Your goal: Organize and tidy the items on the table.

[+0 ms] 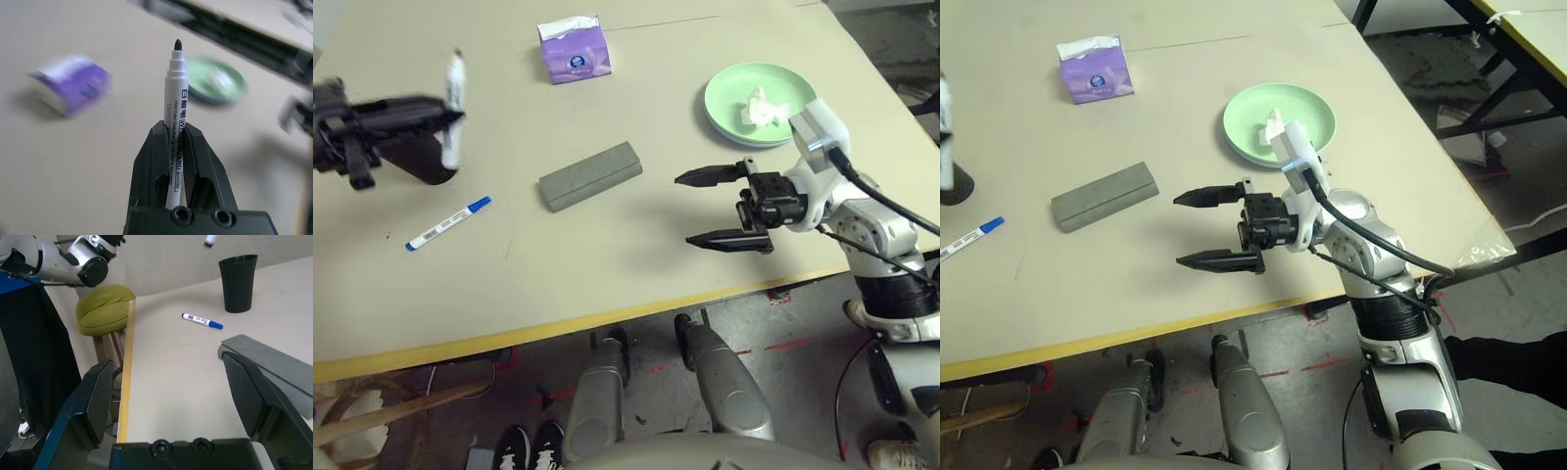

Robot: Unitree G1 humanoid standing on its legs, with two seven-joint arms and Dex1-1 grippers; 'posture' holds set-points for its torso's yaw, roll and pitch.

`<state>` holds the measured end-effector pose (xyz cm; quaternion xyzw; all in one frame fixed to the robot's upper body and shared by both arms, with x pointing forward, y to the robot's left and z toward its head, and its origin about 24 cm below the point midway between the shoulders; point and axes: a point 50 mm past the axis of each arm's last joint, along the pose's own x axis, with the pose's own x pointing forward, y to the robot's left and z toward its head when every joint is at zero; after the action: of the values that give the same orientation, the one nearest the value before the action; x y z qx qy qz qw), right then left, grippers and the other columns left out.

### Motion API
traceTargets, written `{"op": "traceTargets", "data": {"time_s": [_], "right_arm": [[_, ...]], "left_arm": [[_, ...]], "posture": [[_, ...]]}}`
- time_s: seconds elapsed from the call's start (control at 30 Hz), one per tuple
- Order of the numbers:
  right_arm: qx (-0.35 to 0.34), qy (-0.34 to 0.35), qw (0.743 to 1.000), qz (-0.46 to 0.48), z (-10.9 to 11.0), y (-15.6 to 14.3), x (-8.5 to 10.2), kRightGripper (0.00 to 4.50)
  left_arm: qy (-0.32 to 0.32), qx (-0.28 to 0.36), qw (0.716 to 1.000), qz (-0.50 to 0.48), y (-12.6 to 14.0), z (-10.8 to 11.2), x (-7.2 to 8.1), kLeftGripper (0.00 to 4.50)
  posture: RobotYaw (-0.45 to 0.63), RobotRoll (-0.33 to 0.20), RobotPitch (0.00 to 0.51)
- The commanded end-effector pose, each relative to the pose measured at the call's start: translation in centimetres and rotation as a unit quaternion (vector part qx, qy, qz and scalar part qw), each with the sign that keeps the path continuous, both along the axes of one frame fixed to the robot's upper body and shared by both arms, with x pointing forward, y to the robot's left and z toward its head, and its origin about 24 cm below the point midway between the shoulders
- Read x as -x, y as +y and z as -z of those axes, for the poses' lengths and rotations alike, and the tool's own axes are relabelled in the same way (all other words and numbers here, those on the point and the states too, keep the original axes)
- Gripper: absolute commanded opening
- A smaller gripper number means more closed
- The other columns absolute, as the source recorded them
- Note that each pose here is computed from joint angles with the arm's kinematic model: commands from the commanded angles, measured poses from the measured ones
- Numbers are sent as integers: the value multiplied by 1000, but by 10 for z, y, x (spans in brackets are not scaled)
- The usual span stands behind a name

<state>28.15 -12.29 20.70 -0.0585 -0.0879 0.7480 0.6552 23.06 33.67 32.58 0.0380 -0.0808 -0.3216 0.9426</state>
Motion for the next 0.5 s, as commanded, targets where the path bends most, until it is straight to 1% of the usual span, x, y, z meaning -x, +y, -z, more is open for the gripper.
{"op": "traceTargets", "data": {"time_s": [0.03,0.13,0.27,0.37,0.5], "right_arm": [[-4,-8,1000,-5,-2,2,-1,4500],[-6,-10,1000,-2,-4,2,-3,4500],[-10,-11,1000,1,-5,3,-4,4500],[-11,-11,1000,3,-6,4,-5,4500],[-13,-12,1000,6,-8,4,-5,4500]], "left_arm": [[-50,5,994,-94,26,-2,4,280],[-62,-21,983,-172,47,9,2,280],[-94,-24,960,-261,69,20,-5,280],[-111,-27,949,-293,77,27,-12,280],[-131,-21,941,-311,79,35,-23,280]], "posture": [[-139,0,291],[-135,0,288],[-133,0,285],[-135,0,286],[-140,0,288]]}}
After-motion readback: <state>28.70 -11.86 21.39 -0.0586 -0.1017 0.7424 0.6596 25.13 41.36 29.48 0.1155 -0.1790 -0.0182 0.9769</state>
